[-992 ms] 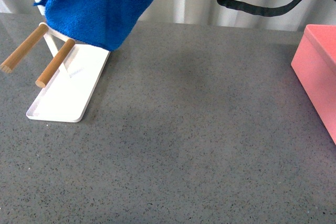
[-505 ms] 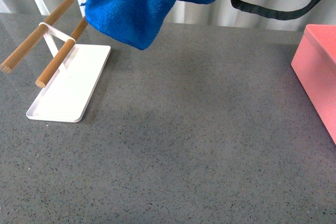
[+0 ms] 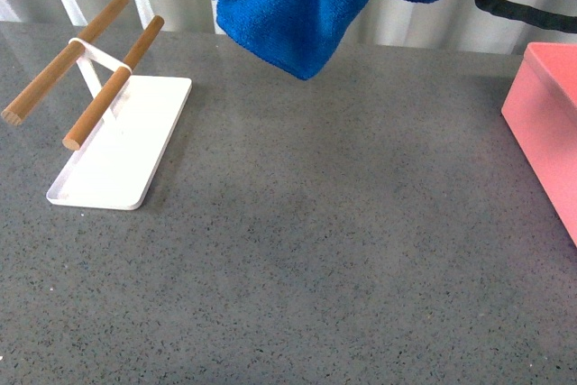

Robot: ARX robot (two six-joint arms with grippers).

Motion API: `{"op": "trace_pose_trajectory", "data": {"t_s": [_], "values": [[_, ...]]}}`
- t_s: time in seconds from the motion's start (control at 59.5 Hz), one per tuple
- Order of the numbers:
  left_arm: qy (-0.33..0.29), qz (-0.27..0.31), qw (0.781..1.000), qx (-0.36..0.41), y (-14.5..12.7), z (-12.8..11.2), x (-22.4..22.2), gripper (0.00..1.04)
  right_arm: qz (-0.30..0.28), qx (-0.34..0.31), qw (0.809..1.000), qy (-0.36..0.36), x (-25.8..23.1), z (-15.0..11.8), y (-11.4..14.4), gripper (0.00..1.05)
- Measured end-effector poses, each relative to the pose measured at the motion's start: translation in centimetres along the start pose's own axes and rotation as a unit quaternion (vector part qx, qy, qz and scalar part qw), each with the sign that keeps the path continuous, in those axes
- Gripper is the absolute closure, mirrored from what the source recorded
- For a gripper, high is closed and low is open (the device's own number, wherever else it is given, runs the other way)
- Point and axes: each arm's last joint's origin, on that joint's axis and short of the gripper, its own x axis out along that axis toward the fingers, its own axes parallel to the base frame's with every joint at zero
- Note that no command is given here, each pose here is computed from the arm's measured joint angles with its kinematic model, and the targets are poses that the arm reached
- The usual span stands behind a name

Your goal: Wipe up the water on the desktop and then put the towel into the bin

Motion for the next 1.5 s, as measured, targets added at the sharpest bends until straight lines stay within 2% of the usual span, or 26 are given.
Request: {"op": "trace_pose_trajectory", "data": {"t_s": [0.05,0.168,0.387,0.454,0.521,0.74,0.992,1.497], "values": [[-0.041,-0.023,0.999,0.007,0.3,-0.2,-0.4,0.18,0.0,-0.002,1.0,0.002,-0.3,-0.1,0.0,0.98],[-0.082,-0.036,0.996,0.02,1.4,-1.9,-2.7,0.36,-0.007,-0.011,1.0,0.009,-0.9,-0.1,-0.4,0.98],[-0.084,-0.021,0.996,0.027,4.3,-5.2,-7.3,0.73,-0.019,-0.028,0.999,0.024,-1.4,-0.5,-1.0,0.98],[-0.079,-0.024,0.996,0.03,5.0,-6.6,-9.0,0.9,-0.02,-0.038,0.999,0.031,-1.5,-0.8,-1.1,0.98],[-0.078,-0.026,0.996,0.031,5.4,-7.2,-10.0,1.0,-0.023,-0.042,0.998,0.034,-1.6,-1.0,-1.3,0.98],[-0.077,-0.024,0.996,0.033,6.5,-8.9,-12.8,1.01,-0.061,-0.049,0.995,0.069,-1.8,-1.7,-2.3,0.98],[-0.079,-0.023,0.996,0.032,8.1,-10.3,-15.6,1.01,-0.069,-0.052,0.992,0.094,-2.1,-2.2,-3.2,0.98],[-0.08,-0.024,0.996,0.033,8.4,-12.7,-18.9,1.01,-0.081,-0.066,0.988,0.11,-2.1,-2.8,-4.4,0.98]]}}
